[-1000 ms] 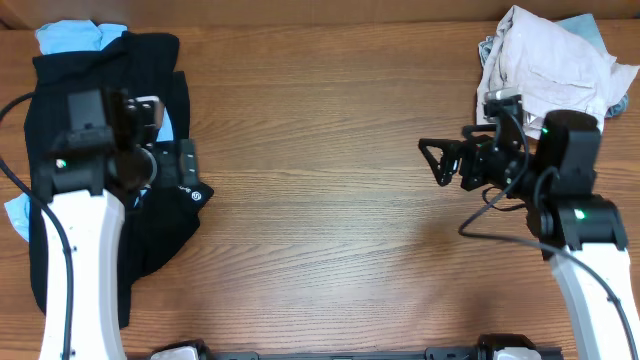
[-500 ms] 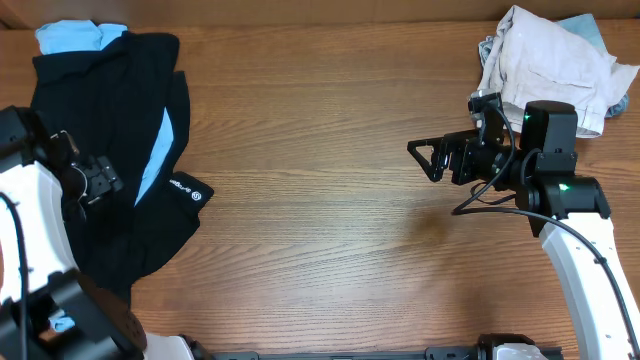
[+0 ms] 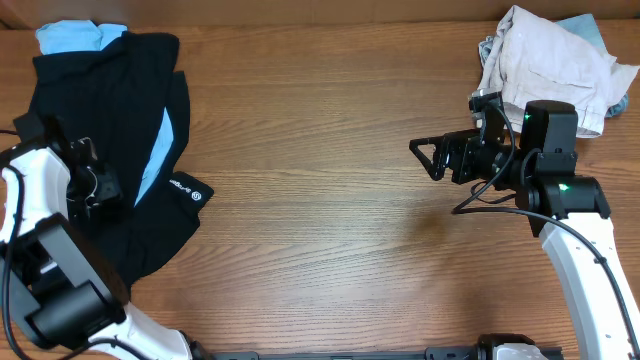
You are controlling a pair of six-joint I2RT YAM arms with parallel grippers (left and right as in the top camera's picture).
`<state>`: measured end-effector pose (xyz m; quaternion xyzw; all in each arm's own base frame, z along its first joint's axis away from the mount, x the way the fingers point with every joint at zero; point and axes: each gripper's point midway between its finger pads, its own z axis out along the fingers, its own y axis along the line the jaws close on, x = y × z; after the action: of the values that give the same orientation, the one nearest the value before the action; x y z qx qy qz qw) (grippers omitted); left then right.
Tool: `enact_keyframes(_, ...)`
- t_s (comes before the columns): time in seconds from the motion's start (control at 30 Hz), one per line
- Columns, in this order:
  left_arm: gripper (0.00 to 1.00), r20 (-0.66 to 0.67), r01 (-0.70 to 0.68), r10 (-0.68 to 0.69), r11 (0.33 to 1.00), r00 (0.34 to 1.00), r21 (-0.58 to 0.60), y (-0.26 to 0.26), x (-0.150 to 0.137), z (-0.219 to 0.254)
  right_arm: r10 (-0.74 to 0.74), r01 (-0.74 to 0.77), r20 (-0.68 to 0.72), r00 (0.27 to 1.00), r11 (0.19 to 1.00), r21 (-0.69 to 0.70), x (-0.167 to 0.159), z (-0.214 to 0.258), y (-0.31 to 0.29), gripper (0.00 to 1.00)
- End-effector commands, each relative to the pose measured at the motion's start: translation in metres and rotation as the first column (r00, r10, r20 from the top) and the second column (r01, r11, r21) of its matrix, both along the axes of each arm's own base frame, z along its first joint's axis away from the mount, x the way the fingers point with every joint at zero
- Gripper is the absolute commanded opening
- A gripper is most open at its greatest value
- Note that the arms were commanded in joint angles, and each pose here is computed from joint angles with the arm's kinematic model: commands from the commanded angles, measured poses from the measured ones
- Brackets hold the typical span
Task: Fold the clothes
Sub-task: 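Reach the left gripper into the shirt pile and grasp the black shirt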
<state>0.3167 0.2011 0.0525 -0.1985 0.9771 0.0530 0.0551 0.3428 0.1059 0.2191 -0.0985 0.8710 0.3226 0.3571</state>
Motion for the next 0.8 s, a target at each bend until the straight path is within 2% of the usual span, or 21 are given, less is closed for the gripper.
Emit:
enact_keyframes(0.0, 0.56, -0.040, 0.055, -0.056, 0.998, 0.998, -0.024, -0.002, 0.004, -0.018, 0.001, -0.001, 0.030, 1.000, 1.000, -0.006, 0.004, 0.010, 0.001, 0.91)
enact_keyframes(0.23, 0.50, -0.118, 0.047, -0.048, 0.999, 0.992, -0.009, 0.004, -0.005, -0.038, -0.012, 0.012, 0.030, 0.999, 1.000, -0.018, 0.005, 0.008, -0.002, 0.91)
enact_keyframes(0.33, 0.44, -0.113, 0.043, -0.043, 0.999, 0.993, -0.005, 0.005, -0.005, -0.038, -0.015, 0.015, 0.031, 0.999, 1.000, -0.021, 0.006, 0.008, -0.002, 0.91)
enact_keyframes(0.47, 0.30, -0.096, 0.036, -0.036, 0.999, 0.995, 0.005, 0.008, 0.000, -0.035, -0.015, 0.015, 0.040, 0.999, 1.000, -0.020, 0.007, 0.010, -0.002, 0.91)
enact_keyframes(0.53, 0.27, -0.082, 0.021, -0.020, 1.000, 0.996, 0.013, 0.010, 0.004, -0.031, -0.015, 0.016, 0.045, 0.999, 1.000, -0.020, 0.008, 0.010, -0.002, 0.91)
enact_keyframes(0.6, 0.18, -0.073, 0.024, -0.023, 1.000, 0.997, 0.018, 0.010, 0.010, -0.024, -0.015, 0.016, 0.046, 0.999, 1.000, -0.020, 0.008, 0.011, -0.002, 0.91)
enact_keyframes(0.77, 0.11, -0.063, 0.038, -0.036, 0.999, 0.997, 0.024, 0.010, 0.021, -0.003, -0.015, 0.016, 0.047, 0.999, 1.000, -0.020, 0.008, 0.011, -0.002, 0.90)
